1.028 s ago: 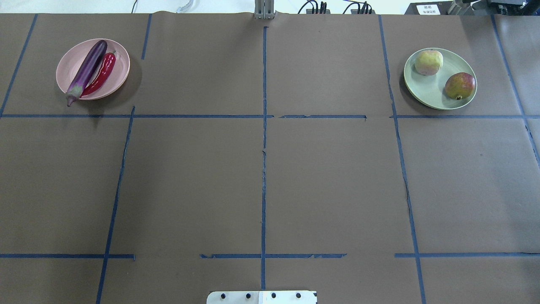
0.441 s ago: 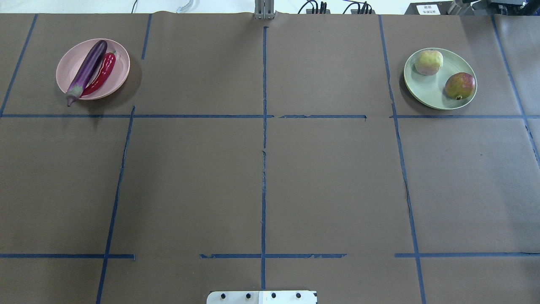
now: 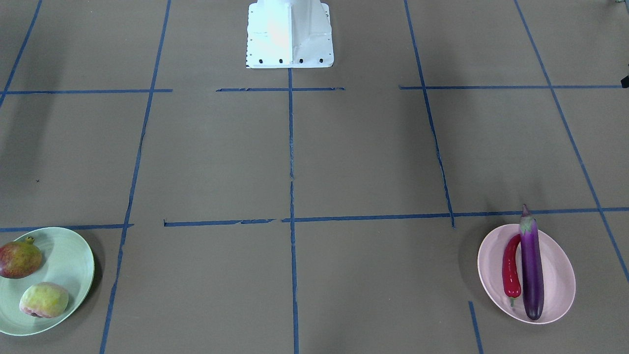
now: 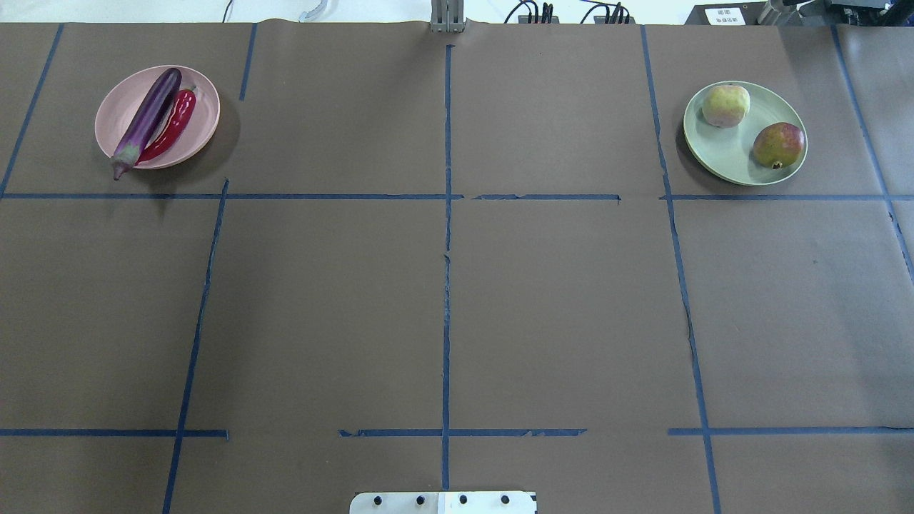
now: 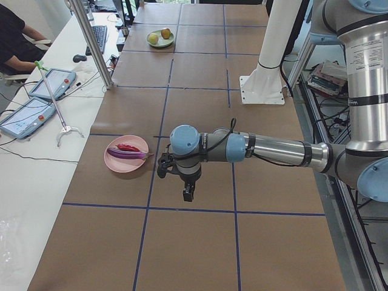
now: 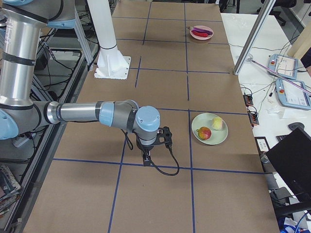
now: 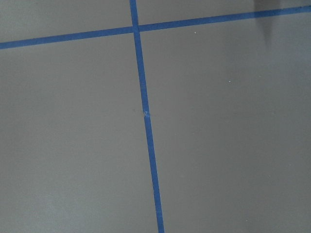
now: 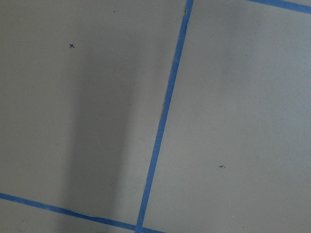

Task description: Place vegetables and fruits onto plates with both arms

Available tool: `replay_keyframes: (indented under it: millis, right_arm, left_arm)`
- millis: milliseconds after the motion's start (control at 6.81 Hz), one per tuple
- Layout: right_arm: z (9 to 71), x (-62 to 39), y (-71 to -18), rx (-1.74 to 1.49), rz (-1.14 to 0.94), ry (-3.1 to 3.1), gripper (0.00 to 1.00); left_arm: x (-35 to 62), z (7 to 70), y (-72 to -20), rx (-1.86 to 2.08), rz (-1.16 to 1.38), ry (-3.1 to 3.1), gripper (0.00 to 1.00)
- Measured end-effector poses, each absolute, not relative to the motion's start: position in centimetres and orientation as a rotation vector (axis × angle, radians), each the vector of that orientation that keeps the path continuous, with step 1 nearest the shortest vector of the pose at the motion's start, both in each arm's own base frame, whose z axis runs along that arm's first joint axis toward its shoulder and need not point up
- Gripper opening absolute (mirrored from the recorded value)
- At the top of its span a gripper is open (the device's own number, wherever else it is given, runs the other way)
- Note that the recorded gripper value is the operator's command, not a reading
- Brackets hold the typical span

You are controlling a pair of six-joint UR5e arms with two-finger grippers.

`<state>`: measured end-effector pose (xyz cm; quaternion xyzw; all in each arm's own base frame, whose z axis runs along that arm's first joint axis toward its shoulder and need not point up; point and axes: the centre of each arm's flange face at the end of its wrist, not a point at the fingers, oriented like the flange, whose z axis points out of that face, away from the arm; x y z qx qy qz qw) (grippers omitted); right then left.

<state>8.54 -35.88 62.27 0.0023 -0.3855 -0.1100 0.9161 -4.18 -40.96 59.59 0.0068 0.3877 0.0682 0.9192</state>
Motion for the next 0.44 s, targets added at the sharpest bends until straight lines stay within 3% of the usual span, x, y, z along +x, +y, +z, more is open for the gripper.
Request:
replay_keyframes:
  millis: [441]
  right_arm:
    - [62.22, 8.45, -35.73, -0.001, -0.217, -0.807, 1.0]
  left_arm:
    - [-4.56, 60.28, -40.68, 0.005, 0.139, 0.747, 1.0]
